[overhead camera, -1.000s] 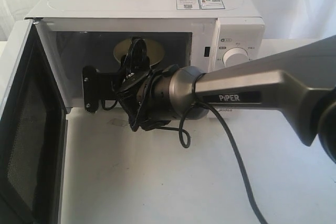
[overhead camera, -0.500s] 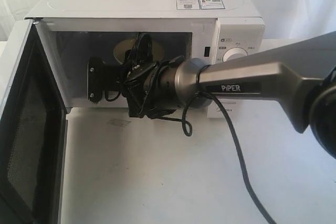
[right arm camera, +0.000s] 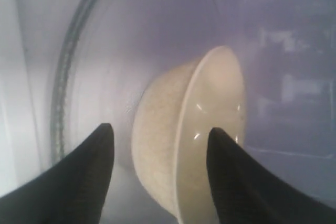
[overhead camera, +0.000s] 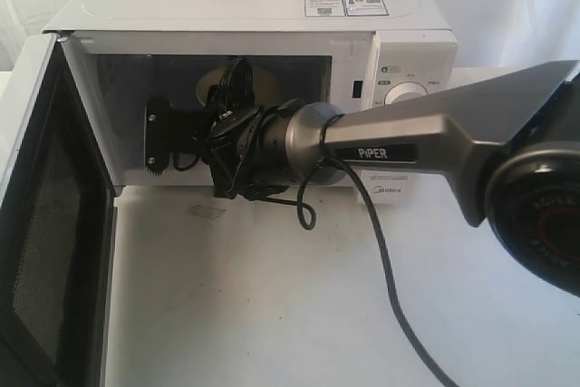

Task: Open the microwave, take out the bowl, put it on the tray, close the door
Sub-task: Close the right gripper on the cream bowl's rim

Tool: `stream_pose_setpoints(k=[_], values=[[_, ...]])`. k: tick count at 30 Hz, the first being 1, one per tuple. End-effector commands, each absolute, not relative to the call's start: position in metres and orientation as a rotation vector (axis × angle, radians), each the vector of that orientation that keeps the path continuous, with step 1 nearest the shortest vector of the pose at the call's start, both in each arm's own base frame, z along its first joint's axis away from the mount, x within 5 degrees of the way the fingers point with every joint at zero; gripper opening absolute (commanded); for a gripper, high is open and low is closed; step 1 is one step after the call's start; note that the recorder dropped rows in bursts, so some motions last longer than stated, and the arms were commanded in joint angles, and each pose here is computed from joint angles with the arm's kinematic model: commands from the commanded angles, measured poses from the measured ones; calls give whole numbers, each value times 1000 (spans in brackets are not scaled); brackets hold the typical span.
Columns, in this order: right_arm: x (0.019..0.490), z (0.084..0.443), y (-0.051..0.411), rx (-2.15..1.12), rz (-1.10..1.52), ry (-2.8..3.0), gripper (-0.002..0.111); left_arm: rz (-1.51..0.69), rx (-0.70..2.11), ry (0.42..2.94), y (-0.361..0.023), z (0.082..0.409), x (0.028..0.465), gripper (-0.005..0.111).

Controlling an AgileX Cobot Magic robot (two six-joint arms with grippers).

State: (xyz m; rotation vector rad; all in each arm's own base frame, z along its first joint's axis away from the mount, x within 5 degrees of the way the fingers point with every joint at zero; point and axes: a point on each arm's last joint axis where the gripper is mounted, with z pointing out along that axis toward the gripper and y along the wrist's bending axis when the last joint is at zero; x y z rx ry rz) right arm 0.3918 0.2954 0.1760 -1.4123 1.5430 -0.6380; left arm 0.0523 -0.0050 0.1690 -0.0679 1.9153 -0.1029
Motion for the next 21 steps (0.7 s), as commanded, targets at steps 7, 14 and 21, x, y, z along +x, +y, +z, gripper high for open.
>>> stream_pose_setpoints(k=[7,14,21], values=[[402,175,298,-1388,-628,1543,51,-109,-77,1915,-5,168,52,0],[410,166,297,-1374,-656,1560,51,-109,-77,1915,-5,168,52,0],[415,164,300,-1361,-654,1558,49,-109,-77,1915,-5,168,52,0]])
